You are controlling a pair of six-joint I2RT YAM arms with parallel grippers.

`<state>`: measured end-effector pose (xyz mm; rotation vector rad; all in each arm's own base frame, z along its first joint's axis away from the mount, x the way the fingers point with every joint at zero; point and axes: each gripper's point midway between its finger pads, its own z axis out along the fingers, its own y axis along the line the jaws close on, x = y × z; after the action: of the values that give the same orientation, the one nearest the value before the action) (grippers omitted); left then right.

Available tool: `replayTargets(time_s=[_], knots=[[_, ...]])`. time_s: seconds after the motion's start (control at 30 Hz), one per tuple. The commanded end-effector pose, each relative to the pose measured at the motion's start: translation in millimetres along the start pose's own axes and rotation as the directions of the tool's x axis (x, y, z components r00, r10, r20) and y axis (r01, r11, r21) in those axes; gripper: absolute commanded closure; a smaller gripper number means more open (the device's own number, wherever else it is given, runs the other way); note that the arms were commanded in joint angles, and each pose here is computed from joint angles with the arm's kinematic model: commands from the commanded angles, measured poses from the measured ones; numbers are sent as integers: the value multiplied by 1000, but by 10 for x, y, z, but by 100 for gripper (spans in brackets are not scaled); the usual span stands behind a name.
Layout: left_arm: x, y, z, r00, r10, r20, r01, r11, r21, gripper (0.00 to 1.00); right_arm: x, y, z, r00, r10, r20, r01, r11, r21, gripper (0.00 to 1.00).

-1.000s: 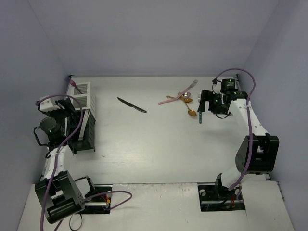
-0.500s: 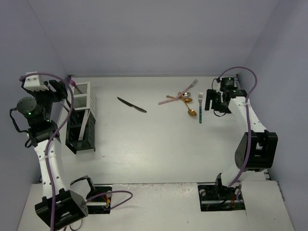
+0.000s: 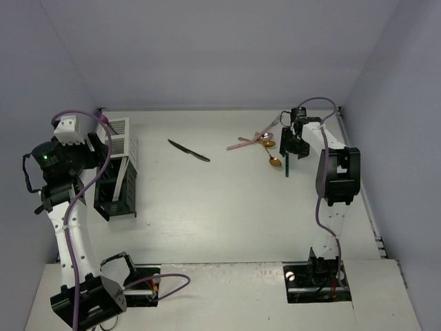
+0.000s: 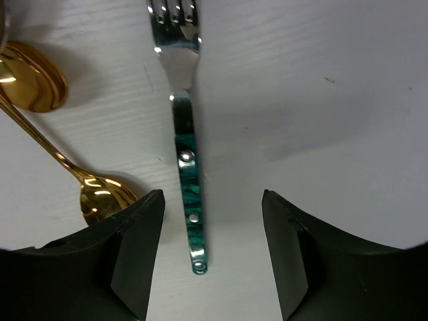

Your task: Sort the eating utensils into containers

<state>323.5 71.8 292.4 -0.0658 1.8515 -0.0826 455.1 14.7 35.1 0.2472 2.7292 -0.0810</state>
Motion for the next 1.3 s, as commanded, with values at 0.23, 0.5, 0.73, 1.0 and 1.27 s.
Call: replayTargets(time_s=[0.23,0.5,0.73,1.0,1.27], knots=[[-136,-51,-78,996,75,52,-76,997,16,35,-223,110,132,999,31,42,-33,999,40,45],[-201,-57,-85,996,72,62,-73,997,16,35,-12,108,318,999,19,-28,-18,999,36,71],[-409,-129,-125,995,-9,96,5,999,39,34,-150,126,-115,998,-54,34,54,999,-4,100],[-827,-424,-103,966,-248,69,226,945,236,30,-756,652,-1628,890,-222,397,301,942,-147,100],[-1116,-1384,-184,918,-397,16,311,742,594,30,-275,2105,-2559,724,-346,597,649,633,-421,100]])
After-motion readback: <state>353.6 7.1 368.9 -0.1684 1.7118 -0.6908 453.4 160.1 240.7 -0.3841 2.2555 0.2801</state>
